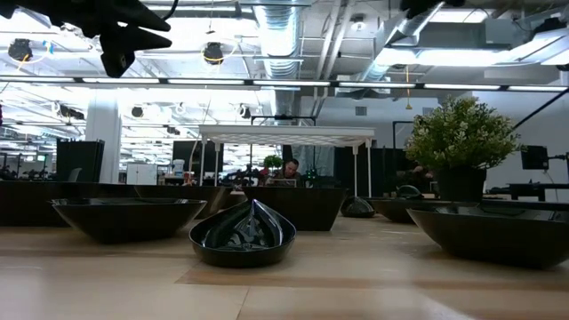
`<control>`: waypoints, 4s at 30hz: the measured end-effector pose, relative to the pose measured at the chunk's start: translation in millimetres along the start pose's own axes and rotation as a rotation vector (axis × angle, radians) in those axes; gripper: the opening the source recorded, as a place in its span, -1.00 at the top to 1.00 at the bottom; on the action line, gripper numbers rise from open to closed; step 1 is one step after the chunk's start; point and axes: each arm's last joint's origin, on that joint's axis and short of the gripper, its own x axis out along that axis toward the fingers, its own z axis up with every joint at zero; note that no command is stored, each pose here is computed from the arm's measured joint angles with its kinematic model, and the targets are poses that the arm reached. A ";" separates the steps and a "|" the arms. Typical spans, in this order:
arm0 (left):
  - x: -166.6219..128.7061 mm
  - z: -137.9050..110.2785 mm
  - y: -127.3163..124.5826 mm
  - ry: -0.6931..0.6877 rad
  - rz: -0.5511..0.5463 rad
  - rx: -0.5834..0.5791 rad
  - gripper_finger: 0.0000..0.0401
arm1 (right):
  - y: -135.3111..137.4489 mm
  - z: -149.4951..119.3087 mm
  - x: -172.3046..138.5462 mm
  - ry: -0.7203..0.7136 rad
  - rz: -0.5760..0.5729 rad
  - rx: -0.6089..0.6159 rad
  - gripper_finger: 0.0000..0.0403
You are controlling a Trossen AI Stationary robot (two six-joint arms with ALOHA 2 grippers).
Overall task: Pick & Place Mini shaped plates
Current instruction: Stack the drop-shaped plate on top of the drop-shaped plate on the shelf
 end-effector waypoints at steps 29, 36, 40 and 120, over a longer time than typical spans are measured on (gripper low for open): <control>47.9 -37.9 -82.3 -0.006 -0.382 -0.264 0.46 | 118.1 -240.4 36.7 0.327 0.232 0.277 0.41; 52.2 -51.3 -94.6 0.015 -0.438 -0.300 0.46 | 137.3 -281.0 39.7 0.366 0.167 0.300 0.41; 51.1 -50.1 -94.7 0.014 -0.442 -0.318 0.46 | 145.1 -293.6 49.6 0.368 0.122 0.294 0.41; 47.7 -45.3 -93.2 -0.034 -0.411 -0.283 0.46 | 129.9 -200.5 62.1 0.362 0.021 0.287 1.00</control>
